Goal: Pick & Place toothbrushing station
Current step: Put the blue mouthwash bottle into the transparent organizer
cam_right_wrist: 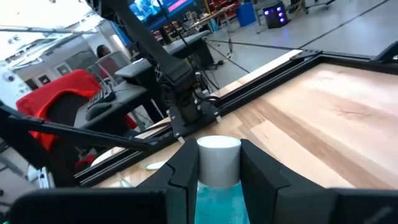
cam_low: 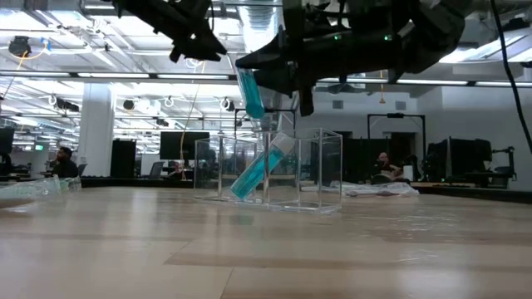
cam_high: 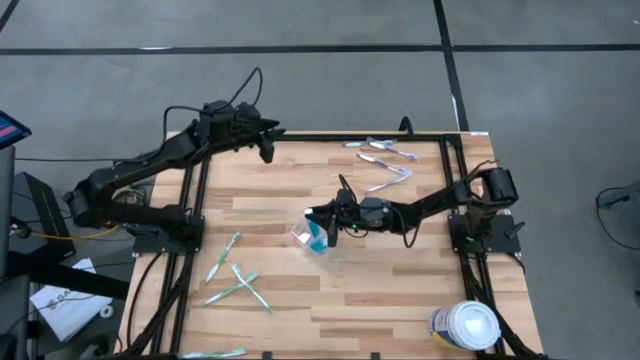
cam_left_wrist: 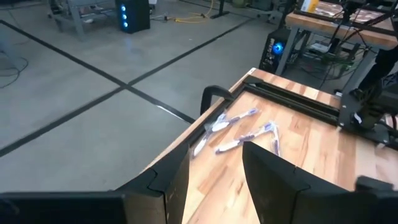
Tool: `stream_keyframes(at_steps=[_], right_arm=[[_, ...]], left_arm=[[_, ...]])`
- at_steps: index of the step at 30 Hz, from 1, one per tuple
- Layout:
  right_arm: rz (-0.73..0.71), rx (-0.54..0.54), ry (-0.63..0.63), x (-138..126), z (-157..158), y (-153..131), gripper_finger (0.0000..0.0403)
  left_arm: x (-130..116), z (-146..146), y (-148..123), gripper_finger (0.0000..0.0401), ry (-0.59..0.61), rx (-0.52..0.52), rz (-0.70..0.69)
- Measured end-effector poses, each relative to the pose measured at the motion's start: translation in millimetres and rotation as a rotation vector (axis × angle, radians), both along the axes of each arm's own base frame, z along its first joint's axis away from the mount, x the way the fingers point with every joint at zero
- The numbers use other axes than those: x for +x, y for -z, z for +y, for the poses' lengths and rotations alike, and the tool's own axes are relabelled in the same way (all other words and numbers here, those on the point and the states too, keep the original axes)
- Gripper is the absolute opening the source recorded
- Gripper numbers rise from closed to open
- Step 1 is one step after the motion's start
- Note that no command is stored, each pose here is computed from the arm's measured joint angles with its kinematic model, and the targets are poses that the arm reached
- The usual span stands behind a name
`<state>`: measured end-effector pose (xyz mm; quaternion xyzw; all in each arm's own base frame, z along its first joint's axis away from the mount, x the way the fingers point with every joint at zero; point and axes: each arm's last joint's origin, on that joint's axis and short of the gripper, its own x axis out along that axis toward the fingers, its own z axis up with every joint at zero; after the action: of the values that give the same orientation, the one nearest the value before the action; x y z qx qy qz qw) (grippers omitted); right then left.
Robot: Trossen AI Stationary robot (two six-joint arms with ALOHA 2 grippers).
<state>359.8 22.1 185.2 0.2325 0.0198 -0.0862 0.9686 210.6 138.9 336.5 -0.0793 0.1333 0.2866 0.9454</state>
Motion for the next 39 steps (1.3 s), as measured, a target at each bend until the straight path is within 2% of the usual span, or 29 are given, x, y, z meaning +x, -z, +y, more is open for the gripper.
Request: stream_keyframes(at_steps=[10, 27, 30, 35, 39], right_arm=[[0.045, -0.049, -0.029, -0.1, -1.8, 3.7, 0.0077], [0.064, -0.076, -0.028, -10.5, -3.1, 17.0, 0.0077], [0.051, -0.071, -0.03, -5.9, -2.9, 31.0, 0.0077], [-0.01, 0.002, -0.056, 5.1, -0.6, 55.4, 0.0077], [-0.016, 0.009, -0.061, 10.5, 1.4, 58.0, 0.0077]], left_arm=[[-10.2, -7.4, 12.4, 0.0144, -0.011, -0.017, -0.021], [3.2, -26.3, 9.8, 0.0144, 0.058, 0.001, -0.049], [5.6, -31.0, 9.6, 0.0144, 0.072, 0.002, -0.05], [8.4, -36.4, 9.1, 0.0144, 0.082, 0.008, -0.052], [8.5, -36.7, 9.1, 0.0144, 0.082, 0.009, -0.053]])
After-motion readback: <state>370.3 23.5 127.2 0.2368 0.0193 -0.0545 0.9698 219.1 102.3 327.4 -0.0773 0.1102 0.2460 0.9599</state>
